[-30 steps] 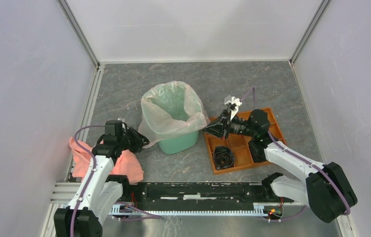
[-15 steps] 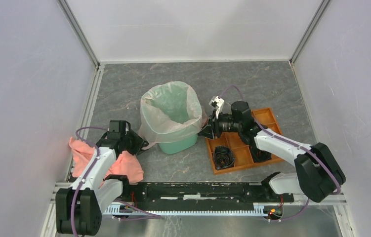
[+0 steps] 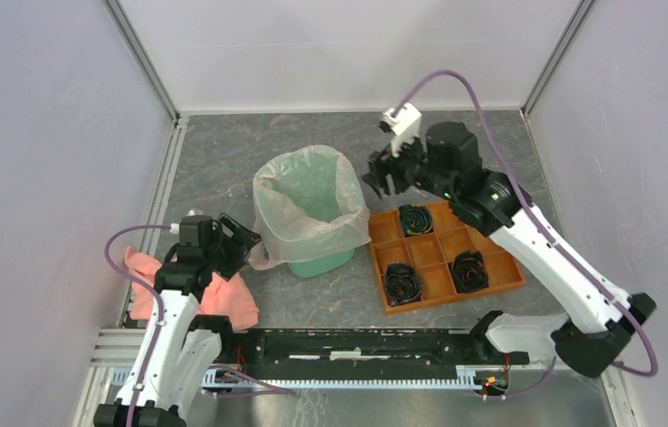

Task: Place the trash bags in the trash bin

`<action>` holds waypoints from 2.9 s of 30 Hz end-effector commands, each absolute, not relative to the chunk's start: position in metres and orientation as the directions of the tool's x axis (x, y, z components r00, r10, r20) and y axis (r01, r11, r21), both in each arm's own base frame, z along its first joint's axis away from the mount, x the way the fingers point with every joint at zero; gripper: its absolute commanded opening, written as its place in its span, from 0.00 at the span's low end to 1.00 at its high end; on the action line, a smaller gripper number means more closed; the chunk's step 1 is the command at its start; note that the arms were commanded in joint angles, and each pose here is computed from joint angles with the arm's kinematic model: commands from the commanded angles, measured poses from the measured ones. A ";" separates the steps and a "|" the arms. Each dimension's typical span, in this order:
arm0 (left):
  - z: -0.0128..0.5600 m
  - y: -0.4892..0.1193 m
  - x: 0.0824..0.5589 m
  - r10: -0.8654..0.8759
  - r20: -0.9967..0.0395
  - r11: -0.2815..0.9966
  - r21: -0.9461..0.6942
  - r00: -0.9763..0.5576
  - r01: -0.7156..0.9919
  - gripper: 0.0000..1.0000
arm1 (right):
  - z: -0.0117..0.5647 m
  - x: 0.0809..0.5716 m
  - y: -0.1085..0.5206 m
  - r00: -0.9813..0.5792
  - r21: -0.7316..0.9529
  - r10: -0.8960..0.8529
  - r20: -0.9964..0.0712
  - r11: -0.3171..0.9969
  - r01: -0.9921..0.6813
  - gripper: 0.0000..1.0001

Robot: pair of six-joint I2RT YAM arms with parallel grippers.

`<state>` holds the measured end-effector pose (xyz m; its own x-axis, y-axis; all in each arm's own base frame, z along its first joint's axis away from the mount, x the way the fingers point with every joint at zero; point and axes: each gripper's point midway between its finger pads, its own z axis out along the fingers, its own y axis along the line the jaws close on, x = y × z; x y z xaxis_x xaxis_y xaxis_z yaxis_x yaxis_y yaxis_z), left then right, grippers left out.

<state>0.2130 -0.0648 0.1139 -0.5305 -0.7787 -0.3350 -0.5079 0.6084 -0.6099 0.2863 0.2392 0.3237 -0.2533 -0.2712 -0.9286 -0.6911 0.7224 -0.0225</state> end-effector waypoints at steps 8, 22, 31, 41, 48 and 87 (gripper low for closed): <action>0.112 -0.067 0.215 -0.770 -0.333 0.615 -0.616 -0.544 -0.493 0.76 | 0.288 0.248 0.393 -0.209 -0.085 -0.498 -0.842 0.505 -0.859 0.31; 0.121 -0.070 0.215 -0.758 -0.343 0.625 -0.626 -0.555 -0.467 0.74 | 0.233 0.259 0.418 -0.263 -0.091 -0.595 -0.759 0.497 -0.863 0.16; 0.109 -0.070 0.211 -0.735 -0.331 0.649 -0.596 -0.592 -0.472 0.72 | 0.257 0.342 0.414 -0.219 -0.218 -0.464 -0.859 0.717 -0.662 0.48; 0.100 -0.073 0.214 -0.725 -0.313 0.655 -0.588 -0.614 -0.475 0.68 | 0.248 0.368 0.494 -0.152 -0.070 -0.253 -0.956 0.695 -0.716 0.44; 0.109 -0.074 0.219 -0.723 -0.328 0.657 -0.600 -0.609 -0.457 0.68 | 0.249 0.356 0.454 -0.193 -0.119 -0.334 -0.922 0.721 -0.682 0.47; 0.130 -0.123 0.289 -0.715 -0.226 0.519 -0.806 -0.661 -0.285 0.78 | 0.390 0.292 0.374 0.001 -0.223 -0.331 -0.944 0.634 -0.741 0.98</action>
<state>0.2539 -0.1107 0.1021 -0.6753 -0.7088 -0.2039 -0.3771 0.5693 -0.7305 0.3157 0.3943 0.3660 -0.0408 -0.3894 -0.9201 -0.7183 0.6516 -0.2439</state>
